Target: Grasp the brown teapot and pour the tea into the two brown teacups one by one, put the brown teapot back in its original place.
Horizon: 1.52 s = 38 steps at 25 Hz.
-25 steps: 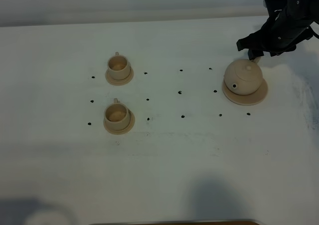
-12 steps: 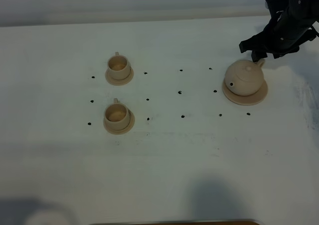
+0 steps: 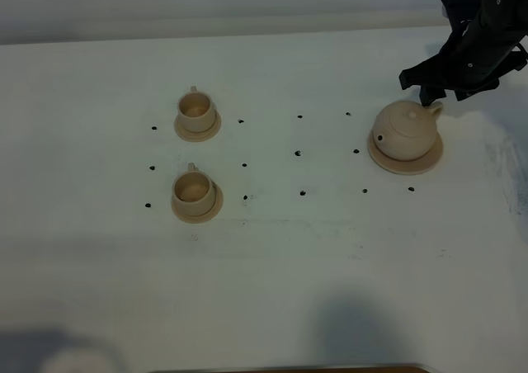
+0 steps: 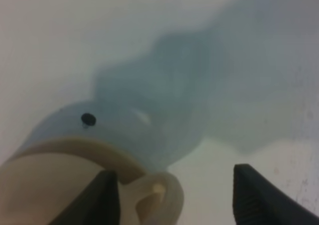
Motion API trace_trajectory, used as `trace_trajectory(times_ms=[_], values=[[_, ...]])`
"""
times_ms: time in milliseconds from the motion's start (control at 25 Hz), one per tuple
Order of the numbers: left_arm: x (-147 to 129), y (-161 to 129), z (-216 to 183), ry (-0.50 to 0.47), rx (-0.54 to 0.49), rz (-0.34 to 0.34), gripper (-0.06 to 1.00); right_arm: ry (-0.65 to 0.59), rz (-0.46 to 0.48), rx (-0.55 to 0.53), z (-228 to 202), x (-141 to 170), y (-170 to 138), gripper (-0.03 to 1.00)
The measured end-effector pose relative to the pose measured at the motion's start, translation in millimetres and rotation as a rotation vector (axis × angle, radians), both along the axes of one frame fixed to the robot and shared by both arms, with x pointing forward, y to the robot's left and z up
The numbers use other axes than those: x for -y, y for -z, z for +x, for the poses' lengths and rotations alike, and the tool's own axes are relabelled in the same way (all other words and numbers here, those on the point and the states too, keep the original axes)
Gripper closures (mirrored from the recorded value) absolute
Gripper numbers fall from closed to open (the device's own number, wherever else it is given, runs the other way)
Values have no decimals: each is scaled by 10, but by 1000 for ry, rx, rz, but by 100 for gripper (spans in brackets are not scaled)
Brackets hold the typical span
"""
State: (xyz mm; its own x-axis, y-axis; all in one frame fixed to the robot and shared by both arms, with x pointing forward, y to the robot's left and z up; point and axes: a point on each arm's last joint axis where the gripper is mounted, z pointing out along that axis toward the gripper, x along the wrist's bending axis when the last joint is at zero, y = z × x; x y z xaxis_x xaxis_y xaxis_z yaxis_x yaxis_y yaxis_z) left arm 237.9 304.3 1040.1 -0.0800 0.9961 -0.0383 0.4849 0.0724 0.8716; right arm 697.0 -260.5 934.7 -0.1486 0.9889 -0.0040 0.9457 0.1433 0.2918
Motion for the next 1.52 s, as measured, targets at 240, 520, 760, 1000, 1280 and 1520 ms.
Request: trace_trajectory(times_ms=[240,520,760,1000,1280,1520], values=[[0,0,0,0,0,0,51,13,10,-17,-14,-1,-20,48],[0,0,0,0,0,0,51,18,22,-4,-5,-9,-32,48],[0,0,0,0,0,0,51,12,12,27,20,-7,-38,48],[0,0,0,0,0,0,51,15,5,26,22,28,-37,48],[0,0,0,0,0,0,51,10,-16,10,9,58,-32,48],[0,0,0,0,0,0,51,10,-28,-1,-1,73,-28,48]])
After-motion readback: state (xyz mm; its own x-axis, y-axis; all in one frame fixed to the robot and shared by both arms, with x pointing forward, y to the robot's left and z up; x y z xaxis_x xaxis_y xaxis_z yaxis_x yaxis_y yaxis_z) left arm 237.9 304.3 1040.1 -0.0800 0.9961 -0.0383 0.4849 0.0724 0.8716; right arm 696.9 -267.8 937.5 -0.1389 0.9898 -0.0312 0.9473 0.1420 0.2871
